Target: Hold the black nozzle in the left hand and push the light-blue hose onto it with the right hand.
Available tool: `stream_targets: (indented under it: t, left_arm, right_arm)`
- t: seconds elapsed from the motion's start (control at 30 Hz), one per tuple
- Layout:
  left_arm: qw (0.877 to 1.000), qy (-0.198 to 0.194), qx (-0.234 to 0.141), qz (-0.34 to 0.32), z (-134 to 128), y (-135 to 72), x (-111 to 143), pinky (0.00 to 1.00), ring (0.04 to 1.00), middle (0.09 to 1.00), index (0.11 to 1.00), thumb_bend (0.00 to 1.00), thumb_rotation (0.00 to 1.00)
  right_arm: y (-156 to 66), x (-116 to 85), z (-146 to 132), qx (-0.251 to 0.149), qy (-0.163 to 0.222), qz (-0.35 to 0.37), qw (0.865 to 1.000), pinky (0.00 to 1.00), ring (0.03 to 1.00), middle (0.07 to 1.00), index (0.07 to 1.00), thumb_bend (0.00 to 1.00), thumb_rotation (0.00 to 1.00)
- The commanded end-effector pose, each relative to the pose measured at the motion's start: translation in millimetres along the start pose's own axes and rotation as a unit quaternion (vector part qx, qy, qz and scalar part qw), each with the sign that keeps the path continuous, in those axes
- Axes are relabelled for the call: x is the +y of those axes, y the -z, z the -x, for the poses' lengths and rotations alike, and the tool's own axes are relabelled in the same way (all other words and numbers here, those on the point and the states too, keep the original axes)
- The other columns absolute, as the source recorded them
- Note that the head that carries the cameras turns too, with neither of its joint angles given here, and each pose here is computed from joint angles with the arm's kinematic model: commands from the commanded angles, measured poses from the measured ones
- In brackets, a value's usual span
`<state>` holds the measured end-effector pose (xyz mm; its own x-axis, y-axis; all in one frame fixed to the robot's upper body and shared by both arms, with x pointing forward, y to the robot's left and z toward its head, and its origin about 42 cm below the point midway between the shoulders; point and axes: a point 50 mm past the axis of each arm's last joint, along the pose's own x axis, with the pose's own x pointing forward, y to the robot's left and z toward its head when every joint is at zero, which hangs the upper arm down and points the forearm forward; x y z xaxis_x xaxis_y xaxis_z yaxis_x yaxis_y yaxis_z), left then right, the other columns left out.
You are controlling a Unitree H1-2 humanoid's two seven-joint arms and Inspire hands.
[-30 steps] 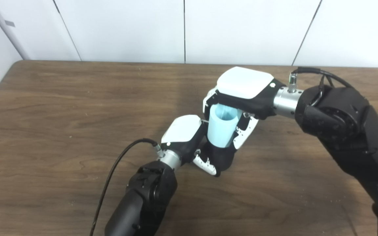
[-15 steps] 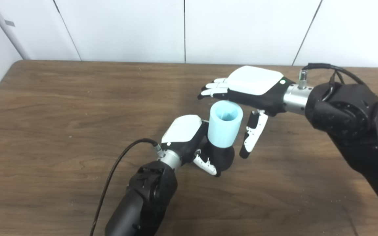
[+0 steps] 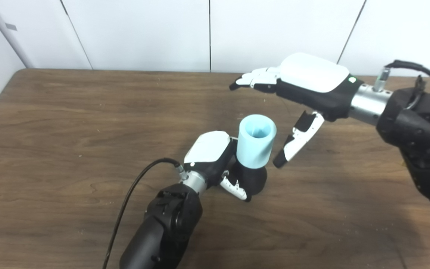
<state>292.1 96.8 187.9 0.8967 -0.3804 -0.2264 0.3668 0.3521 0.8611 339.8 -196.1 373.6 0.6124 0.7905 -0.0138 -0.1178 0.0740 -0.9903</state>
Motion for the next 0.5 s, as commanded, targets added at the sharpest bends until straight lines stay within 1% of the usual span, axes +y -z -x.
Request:
stream_targets:
  t: [0.0, 0.07, 0.2, 0.27, 0.3, 0.33, 0.37, 0.47]
  left_arm:
    - [0.995, 0.093, 0.030, 0.005, 2, 16, -35, 1.00, 0.819, 0.495, 0.483, 0.52, 0.00]
    - [0.995, 0.093, 0.032, 0.006, 1, 17, -34, 1.00, 0.820, 0.495, 0.483, 0.52, 0.00]
    - [0.995, 0.091, 0.036, 0.011, 1, 20, -34, 1.00, 0.821, 0.495, 0.483, 0.52, 0.00]
    - [0.995, 0.091, 0.037, 0.013, 1, 20, -35, 1.00, 0.822, 0.495, 0.483, 0.52, 0.00]
    - [0.995, 0.091, 0.037, 0.013, 1, 20, -35, 1.00, 0.822, 0.495, 0.483, 0.52, 0.00]
    - [0.995, 0.091, 0.038, 0.014, 0, 20, -35, 1.00, 0.823, 0.494, 0.483, 0.52, 0.00]
    - [0.995, 0.090, 0.038, 0.014, 0, 20, -35, 1.00, 0.824, 0.494, 0.483, 0.52, 0.00]
    - [0.995, 0.090, 0.039, 0.016, 1, 21, -34, 1.00, 0.827, 0.494, 0.483, 0.52, 0.00]
  right_arm:
    - [-6, -20, 12, -0.014, 0.047, 0.021, 0.999, 0.79, 0.890, 0.894, 0.885, 0.71, 0.71]
    - [-8, -19, 18, -0.017, 0.058, 0.015, 0.998, 0.78, 0.889, 0.893, 0.882, 0.69, 0.71]
    - [-16, -14, 30, -0.041, 0.084, 0.032, 0.995, 0.77, 0.867, 0.876, 0.861, 0.65, 0.72]
    - [-17, -11, 34, -0.049, 0.087, 0.036, 0.994, 0.76, 0.863, 0.874, 0.852, 0.62, 0.74]
    - [-18, -8, 37, -0.050, 0.082, 0.034, 0.995, 0.77, 0.866, 0.878, 0.852, 0.61, 0.76]
    - [-19, -5, 40, -0.049, 0.074, 0.028, 0.996, 0.78, 0.880, 0.884, 0.853, 0.61, 0.80]
    - [-19, -2, 42, -0.049, 0.069, 0.023, 0.996, 0.80, 0.896, 0.892, 0.855, 0.61, 0.86]
    - [-18, 7, 47, -0.057, 0.059, -0.001, 0.997, 0.82, 0.918, 0.910, 0.862, 0.62, 0.97]
